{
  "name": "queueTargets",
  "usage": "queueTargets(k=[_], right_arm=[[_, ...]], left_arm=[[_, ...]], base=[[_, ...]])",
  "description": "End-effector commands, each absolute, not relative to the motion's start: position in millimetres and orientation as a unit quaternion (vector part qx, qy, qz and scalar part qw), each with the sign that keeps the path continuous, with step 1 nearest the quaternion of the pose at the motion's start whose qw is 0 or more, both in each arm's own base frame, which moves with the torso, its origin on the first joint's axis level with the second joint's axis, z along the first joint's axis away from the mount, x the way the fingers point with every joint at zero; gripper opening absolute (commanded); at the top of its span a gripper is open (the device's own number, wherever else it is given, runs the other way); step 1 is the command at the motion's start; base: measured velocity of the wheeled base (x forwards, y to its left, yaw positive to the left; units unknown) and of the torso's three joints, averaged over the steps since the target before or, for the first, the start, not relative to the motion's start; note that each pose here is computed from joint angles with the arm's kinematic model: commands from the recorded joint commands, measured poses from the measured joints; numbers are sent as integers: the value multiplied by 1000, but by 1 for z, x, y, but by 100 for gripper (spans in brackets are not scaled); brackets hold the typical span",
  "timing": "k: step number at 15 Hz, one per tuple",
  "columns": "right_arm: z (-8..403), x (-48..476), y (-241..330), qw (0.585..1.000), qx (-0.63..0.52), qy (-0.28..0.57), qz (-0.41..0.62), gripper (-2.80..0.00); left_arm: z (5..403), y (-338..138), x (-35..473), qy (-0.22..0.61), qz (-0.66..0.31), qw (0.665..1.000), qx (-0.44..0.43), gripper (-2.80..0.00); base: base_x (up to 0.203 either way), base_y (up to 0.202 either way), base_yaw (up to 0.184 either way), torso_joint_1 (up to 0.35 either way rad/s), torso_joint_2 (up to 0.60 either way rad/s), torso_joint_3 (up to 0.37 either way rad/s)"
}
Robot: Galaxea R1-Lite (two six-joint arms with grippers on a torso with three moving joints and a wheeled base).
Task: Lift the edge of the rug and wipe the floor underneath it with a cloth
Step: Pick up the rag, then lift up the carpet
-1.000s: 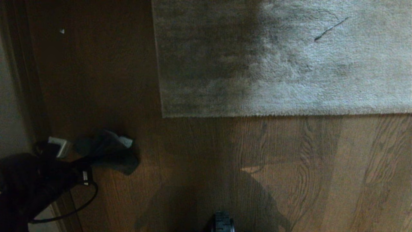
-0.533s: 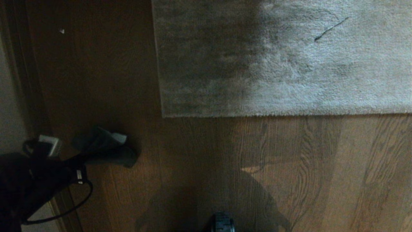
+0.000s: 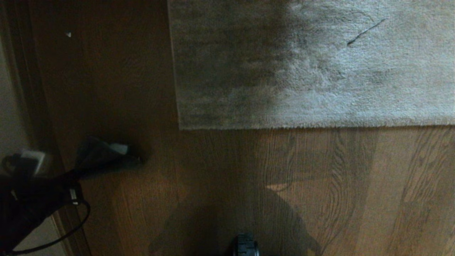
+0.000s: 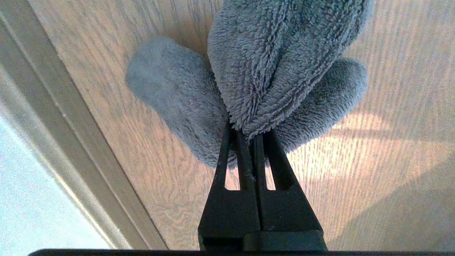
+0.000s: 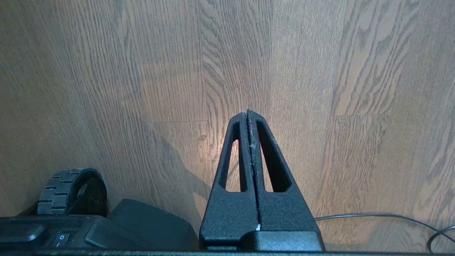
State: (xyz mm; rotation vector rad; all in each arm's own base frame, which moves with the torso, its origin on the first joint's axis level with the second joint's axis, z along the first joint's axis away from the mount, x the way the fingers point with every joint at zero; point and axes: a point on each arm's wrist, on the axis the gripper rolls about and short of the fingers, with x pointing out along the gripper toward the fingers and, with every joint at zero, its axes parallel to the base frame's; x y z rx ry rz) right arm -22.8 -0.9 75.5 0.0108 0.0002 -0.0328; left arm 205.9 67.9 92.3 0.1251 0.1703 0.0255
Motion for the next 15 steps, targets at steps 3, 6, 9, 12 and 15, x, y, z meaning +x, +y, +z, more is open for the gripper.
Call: queueTargets(k=[3, 6, 9, 12, 15], right_arm=[[75, -23, -1, 1000, 5, 0, -17, -280], [75, -23, -1, 1000, 5, 0, -17, -280], [75, -23, -1, 1000, 5, 0, -16, -280], [76, -23, -1, 1000, 5, 1, -17, -280], [75, -23, -1, 1000, 5, 0, -17, -280]], left_arm=[[102, 58, 186, 59, 7, 996, 71, -280], [112, 42, 181, 33, -41, 996, 66, -280], [123, 28, 176, 2, -72, 995, 72, -280], [136, 16, 165, -30, -96, 992, 80, -280], [143, 7, 148, -28, -119, 990, 78, -280]], base=[[0, 0, 0, 0, 0, 0], [0, 0, 0, 0, 0, 0], [0, 0, 0, 0, 0, 0], [0, 0, 0, 0, 0, 0], [0, 0, 0, 0, 0, 0]])
